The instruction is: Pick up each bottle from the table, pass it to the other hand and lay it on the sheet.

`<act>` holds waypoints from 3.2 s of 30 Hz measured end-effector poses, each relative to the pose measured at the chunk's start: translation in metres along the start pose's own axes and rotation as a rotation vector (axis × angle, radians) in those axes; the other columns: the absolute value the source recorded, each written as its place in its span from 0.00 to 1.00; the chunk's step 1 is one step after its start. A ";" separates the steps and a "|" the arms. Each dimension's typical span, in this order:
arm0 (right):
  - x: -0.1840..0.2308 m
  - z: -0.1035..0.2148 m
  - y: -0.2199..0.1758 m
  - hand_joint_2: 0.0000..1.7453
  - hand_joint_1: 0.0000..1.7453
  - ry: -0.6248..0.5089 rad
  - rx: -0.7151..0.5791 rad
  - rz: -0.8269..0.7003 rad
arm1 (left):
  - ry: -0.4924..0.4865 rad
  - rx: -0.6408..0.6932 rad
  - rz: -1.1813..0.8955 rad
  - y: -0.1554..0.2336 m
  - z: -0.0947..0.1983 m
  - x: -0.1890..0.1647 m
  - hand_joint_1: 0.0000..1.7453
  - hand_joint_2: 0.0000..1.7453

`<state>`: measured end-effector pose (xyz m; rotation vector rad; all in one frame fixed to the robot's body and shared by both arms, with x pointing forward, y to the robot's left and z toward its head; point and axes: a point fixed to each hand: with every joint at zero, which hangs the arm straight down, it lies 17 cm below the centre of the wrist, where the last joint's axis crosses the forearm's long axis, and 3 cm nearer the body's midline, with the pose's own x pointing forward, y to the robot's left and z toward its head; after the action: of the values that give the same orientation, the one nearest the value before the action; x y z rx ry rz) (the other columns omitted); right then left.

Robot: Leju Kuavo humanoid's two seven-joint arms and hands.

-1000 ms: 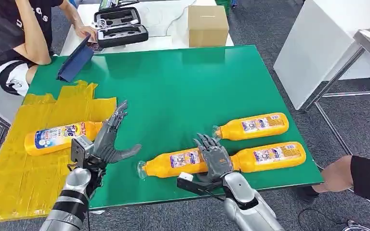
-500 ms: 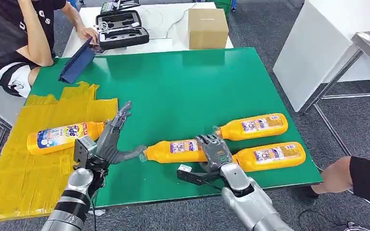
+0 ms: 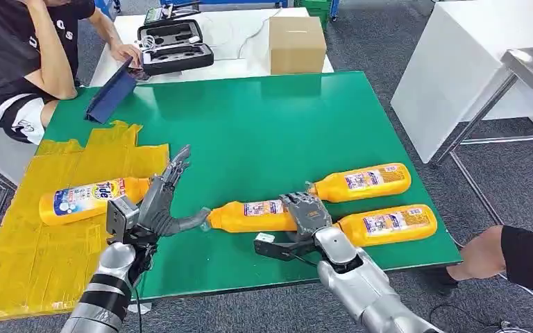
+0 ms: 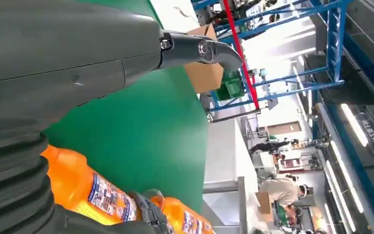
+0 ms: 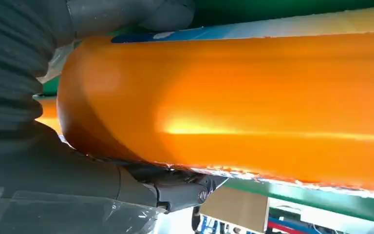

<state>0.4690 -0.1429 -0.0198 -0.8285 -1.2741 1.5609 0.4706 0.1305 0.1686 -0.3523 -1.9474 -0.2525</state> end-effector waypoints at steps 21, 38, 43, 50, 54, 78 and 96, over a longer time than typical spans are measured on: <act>-0.009 0.020 -0.095 1.00 1.00 0.088 -0.524 -0.451 | -0.088 0.005 0.168 -0.005 -0.003 0.037 0.00 1.00; 0.023 0.051 -0.163 1.00 1.00 -0.054 -0.832 -0.718 | 0.176 0.239 0.355 0.044 -0.010 -0.035 0.00 1.00; 0.033 0.061 -0.188 1.00 1.00 -0.106 -0.915 -0.833 | 0.203 0.234 0.388 0.038 -0.017 -0.043 0.00 1.00; 0.056 0.061 -0.196 1.00 1.00 -0.165 -0.915 -0.881 | 0.190 0.135 0.434 0.010 -0.023 -0.036 0.00 1.00; 0.063 0.062 -0.199 1.00 1.00 -0.182 -0.916 -0.879 | 0.188 0.109 0.437 0.001 -0.024 -0.035 0.00 1.00; 0.030 0.048 -0.208 1.00 1.00 -0.099 -0.947 -0.907 | 0.123 0.007 0.457 -0.031 -0.023 -0.011 0.00 1.00; 0.131 0.005 -0.159 1.00 1.00 -0.269 -0.595 -0.817 | 0.097 -0.030 0.477 -0.038 -0.032 -0.001 0.00 1.00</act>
<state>0.4569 -0.0167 0.1422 -0.3400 -1.9952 0.6457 0.4847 0.0838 0.1798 -0.7935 -1.7078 0.0130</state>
